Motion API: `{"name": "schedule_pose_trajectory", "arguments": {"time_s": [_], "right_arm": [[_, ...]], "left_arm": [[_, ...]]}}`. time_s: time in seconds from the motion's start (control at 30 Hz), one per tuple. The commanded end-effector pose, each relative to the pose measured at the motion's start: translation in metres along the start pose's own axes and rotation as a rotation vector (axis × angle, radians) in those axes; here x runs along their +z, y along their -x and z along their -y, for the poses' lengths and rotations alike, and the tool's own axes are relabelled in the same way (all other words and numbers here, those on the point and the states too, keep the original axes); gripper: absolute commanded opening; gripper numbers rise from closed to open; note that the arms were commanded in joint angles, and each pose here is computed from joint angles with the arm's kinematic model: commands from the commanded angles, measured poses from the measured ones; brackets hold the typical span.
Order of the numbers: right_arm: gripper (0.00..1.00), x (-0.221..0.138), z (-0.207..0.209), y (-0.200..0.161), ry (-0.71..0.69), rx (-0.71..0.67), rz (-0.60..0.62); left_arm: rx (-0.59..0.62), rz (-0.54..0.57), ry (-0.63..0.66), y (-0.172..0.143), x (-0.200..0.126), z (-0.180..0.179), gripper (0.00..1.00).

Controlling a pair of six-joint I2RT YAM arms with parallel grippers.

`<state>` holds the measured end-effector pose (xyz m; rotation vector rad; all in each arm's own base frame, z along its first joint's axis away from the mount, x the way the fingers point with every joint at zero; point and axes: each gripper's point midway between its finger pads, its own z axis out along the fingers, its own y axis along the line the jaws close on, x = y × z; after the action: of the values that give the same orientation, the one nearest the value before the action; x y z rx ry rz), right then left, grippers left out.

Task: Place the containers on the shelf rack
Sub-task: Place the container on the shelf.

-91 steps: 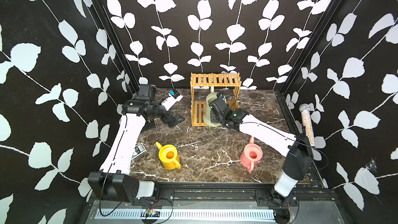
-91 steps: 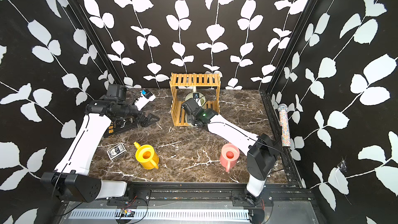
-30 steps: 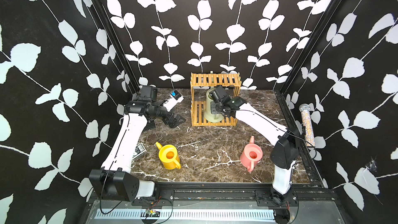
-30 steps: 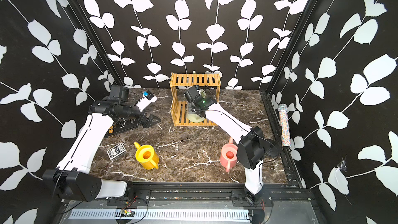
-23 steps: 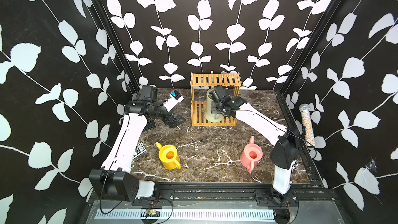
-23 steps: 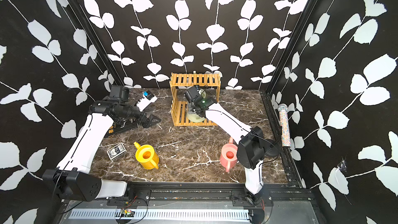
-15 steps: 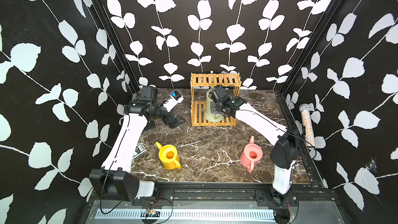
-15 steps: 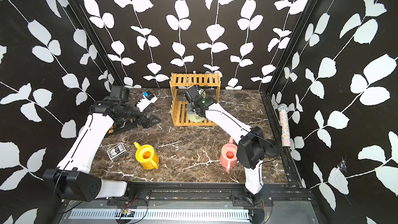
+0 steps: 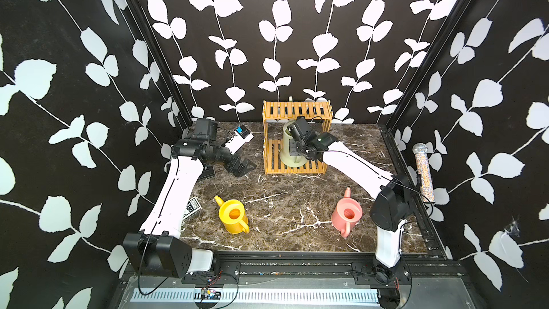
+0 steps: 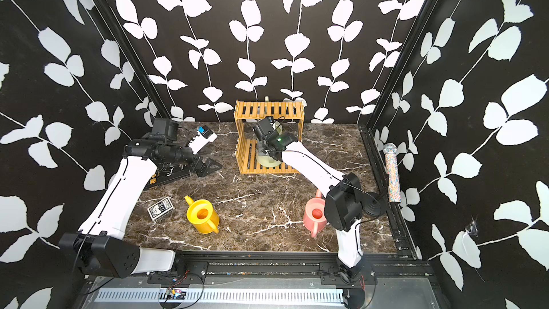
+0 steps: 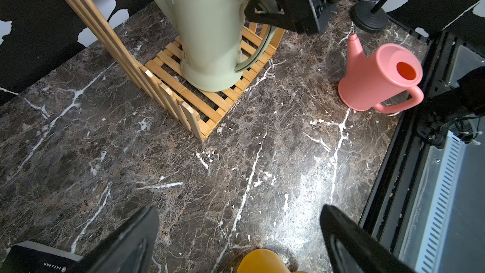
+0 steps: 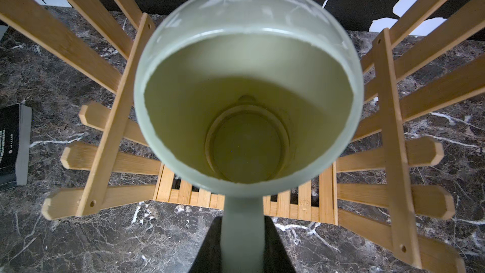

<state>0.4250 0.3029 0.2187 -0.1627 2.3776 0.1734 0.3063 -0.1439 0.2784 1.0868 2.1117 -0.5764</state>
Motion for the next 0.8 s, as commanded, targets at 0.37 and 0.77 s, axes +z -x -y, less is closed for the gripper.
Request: {"name": "schedule_pose_trajectory", "arguments": {"time_s": [0.37,0.77], "right_arm": [[0.50,-0.017,0.001,0.028,0.014,0.025,0.084],[0.64,-0.054,0.017,0.016,0.035,0.058,0.090]], "left_arm": [[-0.001,0.009,-0.016,-0.001,0.000,0.006,0.99],[0.016,-0.006,-0.007,-0.006,-0.001,0.007,0.98]]}}
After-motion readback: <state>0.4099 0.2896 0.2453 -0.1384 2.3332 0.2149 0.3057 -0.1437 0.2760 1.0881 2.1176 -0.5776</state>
